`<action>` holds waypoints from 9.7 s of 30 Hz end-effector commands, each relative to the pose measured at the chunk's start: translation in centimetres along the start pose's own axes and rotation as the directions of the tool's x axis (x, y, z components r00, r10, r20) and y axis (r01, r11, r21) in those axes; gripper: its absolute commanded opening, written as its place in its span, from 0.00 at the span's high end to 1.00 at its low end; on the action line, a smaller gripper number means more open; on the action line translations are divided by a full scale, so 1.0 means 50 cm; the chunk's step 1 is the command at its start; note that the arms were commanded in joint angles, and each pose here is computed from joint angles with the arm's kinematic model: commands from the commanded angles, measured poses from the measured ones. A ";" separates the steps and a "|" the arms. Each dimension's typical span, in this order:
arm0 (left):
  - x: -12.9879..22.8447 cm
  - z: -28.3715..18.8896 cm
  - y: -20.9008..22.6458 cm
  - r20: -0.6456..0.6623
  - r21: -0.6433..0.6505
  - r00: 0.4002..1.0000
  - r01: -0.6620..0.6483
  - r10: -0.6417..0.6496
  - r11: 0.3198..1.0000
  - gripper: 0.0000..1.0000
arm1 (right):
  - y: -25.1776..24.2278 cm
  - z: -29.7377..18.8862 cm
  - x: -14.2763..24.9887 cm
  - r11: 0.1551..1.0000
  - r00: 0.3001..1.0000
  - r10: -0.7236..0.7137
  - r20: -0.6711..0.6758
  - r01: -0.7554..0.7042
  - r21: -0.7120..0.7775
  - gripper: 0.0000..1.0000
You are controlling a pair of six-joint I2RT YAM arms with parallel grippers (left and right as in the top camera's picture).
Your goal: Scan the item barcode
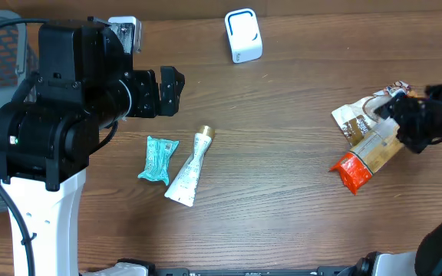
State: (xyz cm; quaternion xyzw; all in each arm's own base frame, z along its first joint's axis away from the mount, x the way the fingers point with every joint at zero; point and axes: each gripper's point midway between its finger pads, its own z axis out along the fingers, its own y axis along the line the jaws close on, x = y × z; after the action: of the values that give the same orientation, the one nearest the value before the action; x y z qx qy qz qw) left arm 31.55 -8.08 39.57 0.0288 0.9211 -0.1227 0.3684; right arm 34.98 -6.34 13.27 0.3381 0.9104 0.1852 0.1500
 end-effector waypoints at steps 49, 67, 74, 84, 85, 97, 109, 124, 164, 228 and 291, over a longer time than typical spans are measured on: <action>-0.004 -0.001 -0.004 0.005 0.009 1.000 -0.023 0.023 1.000 0.00 | 0.435 0.376 0.733 0.813 0.710 -0.573 -0.409 0.429 -0.394 0.78; -0.004 -0.001 -0.004 0.006 0.008 1.000 -0.024 0.023 1.000 0.00 | 0.358 0.274 0.512 0.307 0.303 -0.886 -0.350 0.951 0.044 0.88; -0.004 -0.001 -0.004 0.006 0.008 1.000 -0.023 0.023 1.000 0.00 | 0.387 0.275 0.583 0.379 0.304 -0.883 -0.359 0.911 -0.162 0.66; -0.004 -0.001 -0.004 0.006 0.009 1.000 -0.024 0.024 1.000 0.00 | 0.430 0.191 0.487 0.496 0.446 -0.841 -0.307 0.861 -0.111 0.83; -0.004 -0.001 -0.004 0.006 0.009 1.000 -0.024 0.024 1.000 0.01 | 0.432 0.178 0.486 0.499 0.450 -0.841 -0.299 0.859 -0.112 0.85; -0.004 -0.001 -0.004 0.006 0.009 1.000 -0.023 0.023 1.000 0.00 | 0.342 0.214 0.549 0.649 0.616 -0.688 -0.383 0.759 0.055 0.96; -0.004 -0.001 -0.004 0.006 0.008 1.000 -0.024 0.024 1.000 0.01 | 0.297 0.239 0.558 0.666 0.655 -0.647 -0.389 0.735 0.128 0.96; -0.004 -0.001 -0.004 0.006 0.009 1.000 -0.023 0.023 1.000 0.01 | 0.242 0.305 0.628 0.671 0.581 -0.627 -0.519 0.741 0.018 0.96; -0.004 -0.001 -0.004 0.005 0.009 1.000 -0.023 0.023 1.000 0.00 | 0.370 0.290 0.505 0.658 0.657 -0.701 -0.276 0.746 0.104 0.96; -0.003 0.002 -0.004 0.002 0.008 1.000 -0.023 0.023 1.000 0.00 | 0.324 0.325 0.603 0.656 0.448 -0.753 -0.481 0.559 -0.507 0.96; -0.002 0.002 -0.003 0.001 0.008 1.000 -0.023 0.023 1.000 0.00 | 0.240 0.304 0.662 0.577 0.457 -0.682 -0.571 0.816 -0.035 0.96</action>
State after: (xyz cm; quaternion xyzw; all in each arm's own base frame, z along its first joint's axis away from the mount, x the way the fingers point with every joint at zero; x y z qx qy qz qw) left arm 31.59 -8.08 39.52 0.0286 0.9214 -0.1226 0.3677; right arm 23.95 27.98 0.94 -0.1544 0.9833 0.0681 -0.0678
